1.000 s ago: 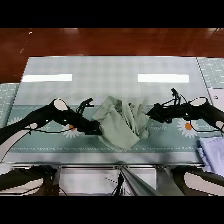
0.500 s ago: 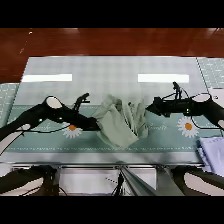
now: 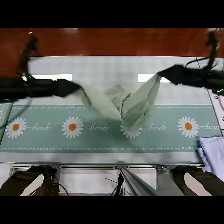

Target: Fold the shirts.

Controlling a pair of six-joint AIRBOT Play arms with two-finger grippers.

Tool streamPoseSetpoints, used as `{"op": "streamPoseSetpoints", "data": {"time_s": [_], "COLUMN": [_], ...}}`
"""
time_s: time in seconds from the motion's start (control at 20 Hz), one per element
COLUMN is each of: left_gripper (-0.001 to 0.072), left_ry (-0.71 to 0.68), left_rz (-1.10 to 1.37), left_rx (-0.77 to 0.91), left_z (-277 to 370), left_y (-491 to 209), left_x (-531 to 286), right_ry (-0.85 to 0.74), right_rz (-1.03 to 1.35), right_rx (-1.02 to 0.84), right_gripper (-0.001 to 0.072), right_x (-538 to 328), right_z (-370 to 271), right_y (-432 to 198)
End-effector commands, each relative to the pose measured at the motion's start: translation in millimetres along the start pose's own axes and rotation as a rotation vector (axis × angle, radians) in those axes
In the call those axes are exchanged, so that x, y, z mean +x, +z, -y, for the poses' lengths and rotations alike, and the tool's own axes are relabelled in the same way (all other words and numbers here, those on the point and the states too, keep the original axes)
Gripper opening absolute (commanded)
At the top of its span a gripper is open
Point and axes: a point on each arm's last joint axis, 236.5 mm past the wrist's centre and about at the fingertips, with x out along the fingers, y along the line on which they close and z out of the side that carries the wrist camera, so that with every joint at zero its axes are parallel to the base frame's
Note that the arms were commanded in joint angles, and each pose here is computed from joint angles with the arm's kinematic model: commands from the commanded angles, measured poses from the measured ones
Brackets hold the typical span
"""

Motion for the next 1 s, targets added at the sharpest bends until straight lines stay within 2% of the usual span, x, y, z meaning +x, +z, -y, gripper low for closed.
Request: {"op": "streamPoseSetpoints", "data": {"time_s": [0.0, 0.15, 0.3, 0.45, 0.7, 0.95], "left_gripper": [0.0028, 0.0028, 0.0027, 0.0027, 0.0026, 0.0026], "left_ry": [0.024, 0.046, 0.189, 0.309, 0.295, 0.296], "left_rz": [0.317, 0.538, 0.640, 0.583, 0.350, 0.245], "left_rx": [0.272, 0.467, 0.585, 0.549, 0.469, 0.373], "left_z": [85.6, 157.7, 179.7, 164.2, 154.1, 143.2], "left_y": [98.1, 149.2, 166.6, 155.1, 98.9, 73.7], "left_x": [-99.0, -173.5, -222.9, -235.2, -216.7, -209.1], "right_ry": [0.055, 0.098, 0.059, -0.041, -0.140, -0.314], "right_rz": [0.216, 0.400, 0.522, 0.614, 0.616, 0.500], "right_rx": [-0.179, -0.303, -0.397, -0.444, -0.496, -0.484], "right_gripper": [0.0015, 0.0014, 0.0014, 0.0014, 0.0014, 0.0014], "right_x": [-62.3, -120.7, -172.1, -216.9, -252.2, -243.4], "right_z": [-82.1, -148.7, -189.0, -204.6, -214.7, -168.5], "right_y": [64.4, 104.7, 124.7, 131.9, 115.0, 106.2]}}
